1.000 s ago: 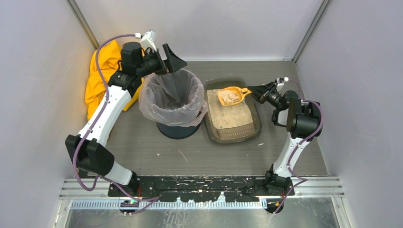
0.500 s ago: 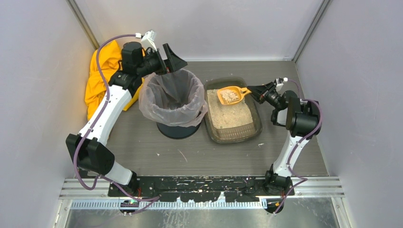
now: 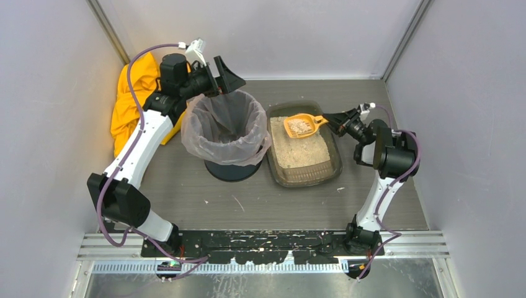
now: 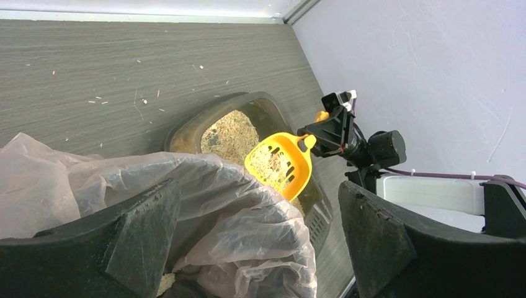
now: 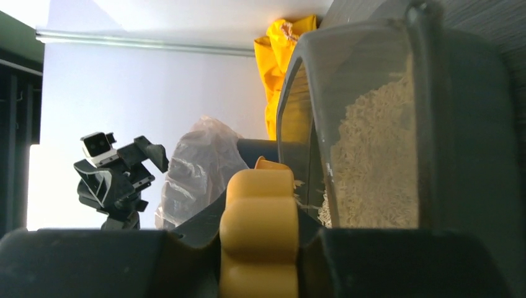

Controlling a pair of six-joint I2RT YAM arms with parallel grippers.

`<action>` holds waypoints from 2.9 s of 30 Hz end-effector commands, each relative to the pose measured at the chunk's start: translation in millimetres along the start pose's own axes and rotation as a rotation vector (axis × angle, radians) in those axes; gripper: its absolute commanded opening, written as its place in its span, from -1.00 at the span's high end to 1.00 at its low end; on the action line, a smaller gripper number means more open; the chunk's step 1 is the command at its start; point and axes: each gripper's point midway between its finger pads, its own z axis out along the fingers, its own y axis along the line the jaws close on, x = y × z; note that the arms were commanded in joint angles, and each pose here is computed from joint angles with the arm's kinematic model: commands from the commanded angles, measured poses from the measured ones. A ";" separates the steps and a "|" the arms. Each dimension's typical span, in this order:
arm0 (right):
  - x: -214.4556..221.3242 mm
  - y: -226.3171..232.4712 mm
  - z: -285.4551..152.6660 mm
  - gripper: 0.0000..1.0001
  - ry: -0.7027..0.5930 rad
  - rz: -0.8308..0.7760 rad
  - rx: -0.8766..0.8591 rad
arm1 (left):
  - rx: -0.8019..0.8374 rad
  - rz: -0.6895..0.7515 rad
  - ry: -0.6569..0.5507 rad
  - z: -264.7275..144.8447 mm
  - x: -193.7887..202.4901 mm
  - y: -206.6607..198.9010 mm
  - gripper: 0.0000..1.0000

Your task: Clean the litter box

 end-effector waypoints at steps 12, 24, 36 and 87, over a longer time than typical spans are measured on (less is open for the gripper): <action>-25.8 11.4 -13.0 0.99 -0.077 -0.060 -0.039 | 0.057 0.063 -0.065 -9.2 -23.5 -24.2 -0.94; -20.7 9.3 -8.7 0.99 -0.057 -0.055 -0.038 | 0.051 0.073 -0.072 -16.0 -22.8 -25.9 -0.94; -28.5 6.9 -15.4 0.99 -0.083 -0.050 -0.032 | 0.052 0.073 -0.072 -16.2 -22.9 -26.1 -0.94; -33.4 100.6 -13.6 0.99 -0.063 -0.119 -0.167 | 0.042 0.092 -0.066 -23.2 -15.1 -25.0 -0.94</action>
